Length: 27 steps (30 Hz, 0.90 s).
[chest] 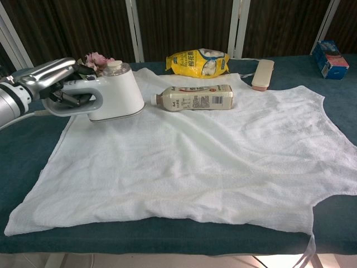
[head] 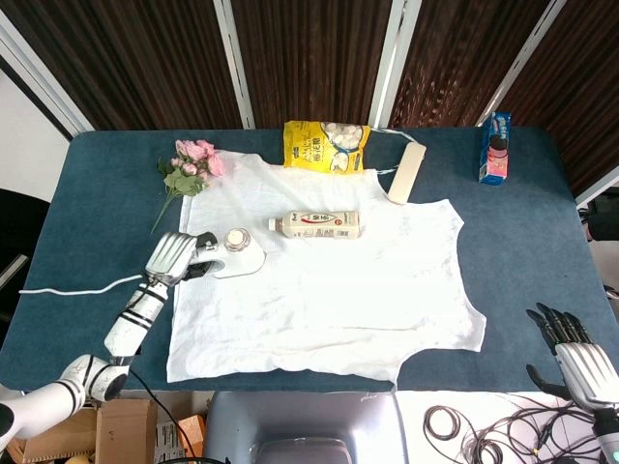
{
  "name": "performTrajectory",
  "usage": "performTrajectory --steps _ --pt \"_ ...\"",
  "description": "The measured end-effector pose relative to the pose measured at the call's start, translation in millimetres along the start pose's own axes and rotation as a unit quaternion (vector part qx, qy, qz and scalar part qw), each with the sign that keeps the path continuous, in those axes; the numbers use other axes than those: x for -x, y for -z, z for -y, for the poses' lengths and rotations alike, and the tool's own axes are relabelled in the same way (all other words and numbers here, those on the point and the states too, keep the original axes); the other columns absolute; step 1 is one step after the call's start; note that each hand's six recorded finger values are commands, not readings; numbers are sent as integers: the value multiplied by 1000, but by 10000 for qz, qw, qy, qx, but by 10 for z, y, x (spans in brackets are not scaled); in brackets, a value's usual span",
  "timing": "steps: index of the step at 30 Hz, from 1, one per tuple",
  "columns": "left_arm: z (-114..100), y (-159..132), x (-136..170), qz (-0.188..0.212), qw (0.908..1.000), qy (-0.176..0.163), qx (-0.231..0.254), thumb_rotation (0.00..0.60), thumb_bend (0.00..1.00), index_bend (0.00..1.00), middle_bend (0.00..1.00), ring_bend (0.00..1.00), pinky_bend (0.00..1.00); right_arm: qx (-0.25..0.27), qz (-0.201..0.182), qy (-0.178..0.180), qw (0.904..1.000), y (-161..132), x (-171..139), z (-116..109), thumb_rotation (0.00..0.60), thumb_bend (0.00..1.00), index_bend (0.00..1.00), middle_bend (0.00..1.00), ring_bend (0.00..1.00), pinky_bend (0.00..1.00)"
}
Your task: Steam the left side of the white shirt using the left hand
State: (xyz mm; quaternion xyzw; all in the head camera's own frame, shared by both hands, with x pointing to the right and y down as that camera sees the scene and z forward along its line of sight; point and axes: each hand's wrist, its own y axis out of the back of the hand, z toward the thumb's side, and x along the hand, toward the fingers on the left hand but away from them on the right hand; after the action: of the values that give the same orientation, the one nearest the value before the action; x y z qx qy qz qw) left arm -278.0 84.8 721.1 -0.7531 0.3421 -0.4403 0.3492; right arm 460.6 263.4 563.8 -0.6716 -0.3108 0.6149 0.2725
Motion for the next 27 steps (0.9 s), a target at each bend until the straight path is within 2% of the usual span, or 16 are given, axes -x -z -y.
performTrajectory --steps 4,7,13,20,27 --pt "218 -280 -145 -154 9987 13 -484 600 537 694 847 919 833 55 -24 20 10000 18 -22 -27 600 309 0 0 0 0" --pt "404 -483 -237 -264 9976 61 -631 600 537 694 847 919 833 78 -39 21 10000 32 -42 -37 600 310 0 0 0 0" --pt "540 -525 -363 -548 9950 -5 -834 600 537 694 847 918 833 100 -56 52 9999 49 -79 -55 600 309 0 0 0 0" --pt "617 -555 -329 -537 9961 107 -690 600 537 694 847 919 833 89 -63 52 9999 47 -93 -46 600 310 0 0 0 0" --pt "656 -707 -127 -269 9982 449 -292 600 537 694 847 919 833 70 -60 65 9999 41 -94 -42 600 309 0 0 0 0"
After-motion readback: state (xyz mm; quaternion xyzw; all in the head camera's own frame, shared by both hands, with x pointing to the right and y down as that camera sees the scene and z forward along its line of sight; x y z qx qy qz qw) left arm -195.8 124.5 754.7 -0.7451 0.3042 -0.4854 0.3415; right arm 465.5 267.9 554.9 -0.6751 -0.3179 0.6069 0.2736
